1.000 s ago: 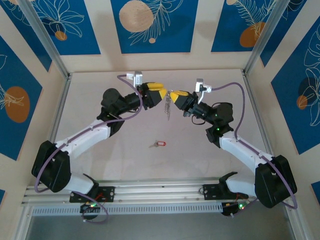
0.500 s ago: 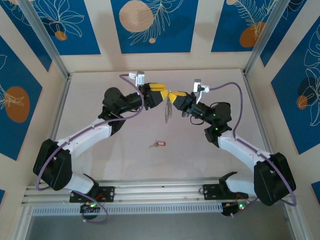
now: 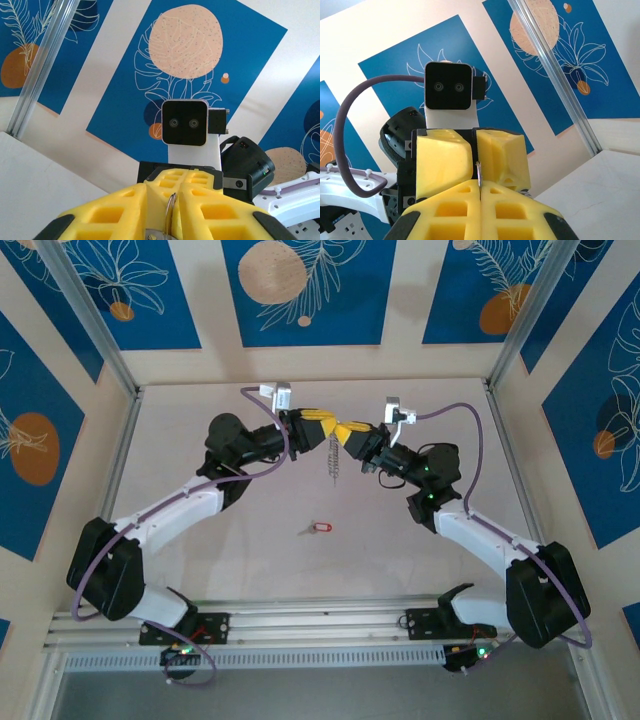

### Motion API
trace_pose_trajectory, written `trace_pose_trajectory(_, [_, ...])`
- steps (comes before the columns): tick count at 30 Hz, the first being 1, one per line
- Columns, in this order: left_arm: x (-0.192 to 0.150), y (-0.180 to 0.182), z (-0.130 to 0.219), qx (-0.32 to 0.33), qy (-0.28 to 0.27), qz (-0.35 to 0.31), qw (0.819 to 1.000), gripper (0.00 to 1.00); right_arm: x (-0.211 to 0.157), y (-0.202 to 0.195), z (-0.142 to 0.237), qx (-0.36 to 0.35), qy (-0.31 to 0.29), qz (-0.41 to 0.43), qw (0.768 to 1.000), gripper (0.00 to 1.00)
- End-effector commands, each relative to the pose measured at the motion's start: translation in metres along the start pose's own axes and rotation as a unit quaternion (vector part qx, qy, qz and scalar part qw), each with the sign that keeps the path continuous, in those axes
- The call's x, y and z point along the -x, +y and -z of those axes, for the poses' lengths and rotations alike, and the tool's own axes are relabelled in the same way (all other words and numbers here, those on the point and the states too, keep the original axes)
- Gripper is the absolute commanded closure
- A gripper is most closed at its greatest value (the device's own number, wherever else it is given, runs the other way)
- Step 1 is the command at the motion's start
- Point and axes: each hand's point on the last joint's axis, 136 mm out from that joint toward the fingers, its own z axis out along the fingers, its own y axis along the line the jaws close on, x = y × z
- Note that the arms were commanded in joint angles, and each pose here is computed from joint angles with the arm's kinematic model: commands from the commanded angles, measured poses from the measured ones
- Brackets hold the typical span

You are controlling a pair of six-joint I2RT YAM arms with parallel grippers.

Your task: Put the keys on the keyring

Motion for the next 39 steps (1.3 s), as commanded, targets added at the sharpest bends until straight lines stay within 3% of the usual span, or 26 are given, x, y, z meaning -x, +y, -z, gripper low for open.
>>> trace_pose_trajectory(1, [0.008, -0.017, -0.006, -0.033, -0.002, -0.025, 0.999, 0.76, 0.02, 0.014, -0.005, 0.019, -0.03, 0.024, 0.999, 1.0])
trace_pose_trajectory(4, [0.007, -0.017, -0.006, -0.033, 0.001, -0.025, 0.999, 0.79, 0.021, 0.015, -0.006, 0.019, -0.03, 0.023, 0.999, 1.0])
trace_pose_trajectory(8, [0.007, -0.018, -0.007, -0.036, 0.002, -0.029, 0.999, 0.99, 0.019, 0.014, -0.005, 0.018, -0.028, 0.023, 0.999, 1.0])
trace_pose_trajectory(11, [0.009, -0.02, -0.007, -0.035, 0.001, -0.034, 0.999, 1.0, 0.018, 0.011, -0.005, 0.013, -0.018, 0.021, 1.0, 1.0])
trace_pose_trajectory(12, [0.01, -0.021, -0.007, -0.034, 0.005, -0.038, 0.999, 1.0, 0.018, 0.01, -0.004, 0.009, -0.011, 0.021, 1.0, 0.91])
trace_pose_trajectory(14, [0.011, -0.024, -0.008, -0.033, 0.02, -0.054, 0.998, 1.0, 0.016, 0.008, 0.001, -0.001, 0.006, 0.028, 1.0, 0.63])
trace_pose_trajectory(16, [0.011, -0.03, -0.008, -0.035, 0.039, -0.075, 0.996, 1.0, 0.018, 0.004, 0.01, -0.021, 0.011, 0.038, 0.999, 0.56])
trace_pose_trajectory(22, [0.007, -0.05, -0.004, -0.045, 0.117, -0.139, 0.982, 1.0, 0.028, 0.004, 0.038, -0.047, 0.014, 0.06, 0.997, 0.55])
trace_pose_trajectory(26, [0.006, -0.059, 0.0, -0.055, 0.155, -0.168, 0.972, 1.0, 0.027, 0.014, 0.04, -0.028, 0.032, 0.073, 0.996, 0.55])
trace_pose_trajectory(39, [0.011, -0.069, 0.0, -0.068, 0.168, -0.184, 0.966, 1.0, 0.023, 0.041, 0.023, 0.034, 0.057, 0.086, 0.994, 0.57])
